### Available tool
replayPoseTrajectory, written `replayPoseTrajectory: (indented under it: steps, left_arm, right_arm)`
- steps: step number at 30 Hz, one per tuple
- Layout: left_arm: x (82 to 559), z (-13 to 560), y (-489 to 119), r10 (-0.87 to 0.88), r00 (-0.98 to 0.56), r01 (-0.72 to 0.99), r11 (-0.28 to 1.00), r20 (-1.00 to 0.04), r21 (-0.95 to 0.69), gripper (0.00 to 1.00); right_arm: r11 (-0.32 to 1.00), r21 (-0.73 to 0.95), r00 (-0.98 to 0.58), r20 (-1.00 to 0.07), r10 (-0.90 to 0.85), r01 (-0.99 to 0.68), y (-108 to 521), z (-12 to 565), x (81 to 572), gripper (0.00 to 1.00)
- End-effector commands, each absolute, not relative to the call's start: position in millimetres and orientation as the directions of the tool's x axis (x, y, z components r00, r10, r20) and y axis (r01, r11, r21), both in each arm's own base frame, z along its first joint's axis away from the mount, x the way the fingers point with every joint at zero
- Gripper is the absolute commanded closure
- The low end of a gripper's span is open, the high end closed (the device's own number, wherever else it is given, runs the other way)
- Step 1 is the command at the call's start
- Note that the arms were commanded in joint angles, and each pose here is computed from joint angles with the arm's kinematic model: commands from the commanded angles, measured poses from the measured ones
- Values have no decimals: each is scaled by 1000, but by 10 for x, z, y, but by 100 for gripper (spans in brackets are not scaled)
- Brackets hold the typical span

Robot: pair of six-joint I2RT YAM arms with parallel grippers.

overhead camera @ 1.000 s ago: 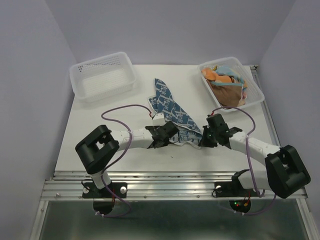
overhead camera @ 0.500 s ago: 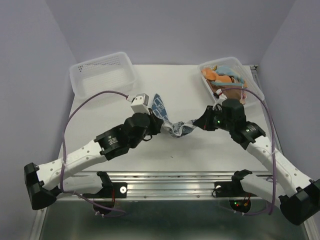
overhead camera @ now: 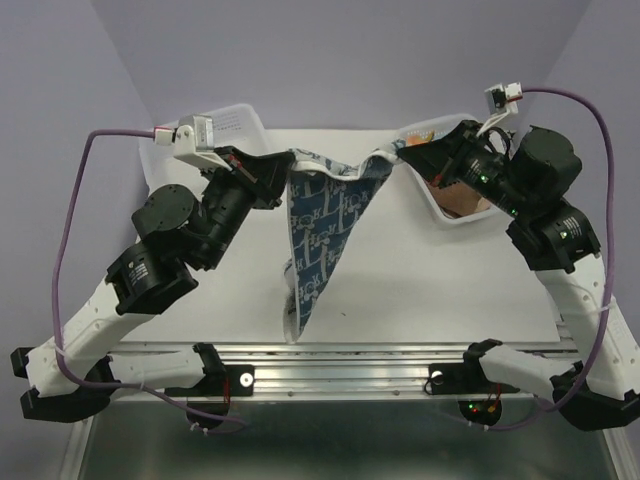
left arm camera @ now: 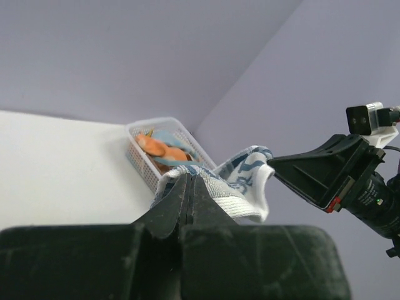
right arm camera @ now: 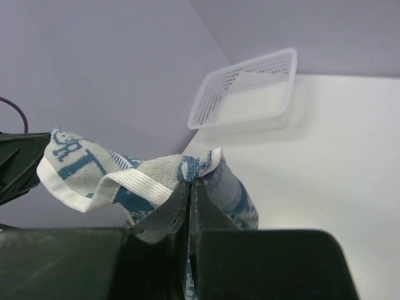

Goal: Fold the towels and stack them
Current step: Flatten out the crumpled towel

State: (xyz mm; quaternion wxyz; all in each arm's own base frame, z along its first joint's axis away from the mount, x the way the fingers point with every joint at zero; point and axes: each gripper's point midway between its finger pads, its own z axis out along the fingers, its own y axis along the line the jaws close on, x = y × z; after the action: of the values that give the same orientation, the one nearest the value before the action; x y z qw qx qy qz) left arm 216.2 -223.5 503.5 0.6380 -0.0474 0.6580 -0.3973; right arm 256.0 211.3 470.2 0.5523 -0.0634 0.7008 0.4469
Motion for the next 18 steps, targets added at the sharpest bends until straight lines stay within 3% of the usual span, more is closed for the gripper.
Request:
replayPoseTrajectory:
  steps: [1,9,12,18]
  left_arm:
    - [2189,5275,-2029,-571,-86,427,719,-816,-548,100]
    - [2631,5166,-1990,-530,-56,334,789,-846,-516,100]
    - [2795,5194,-1903,-526,-54,337,790,-849,-511,100]
    - [2571,5353,-1908,-562,-67,436,727,-825,-531,100]
  right_arm:
    - [648,539,-336,-842,421,-538,2032,4902,2703,99]
    - [780,494,-313,-865,393,-384,1965,4610,3288,99]
    - [769,482,-276,-875,397,-420,1987,4869,3291,99]
    - [696,476,-257,-878,403,-537,2044,5288,2973,99]
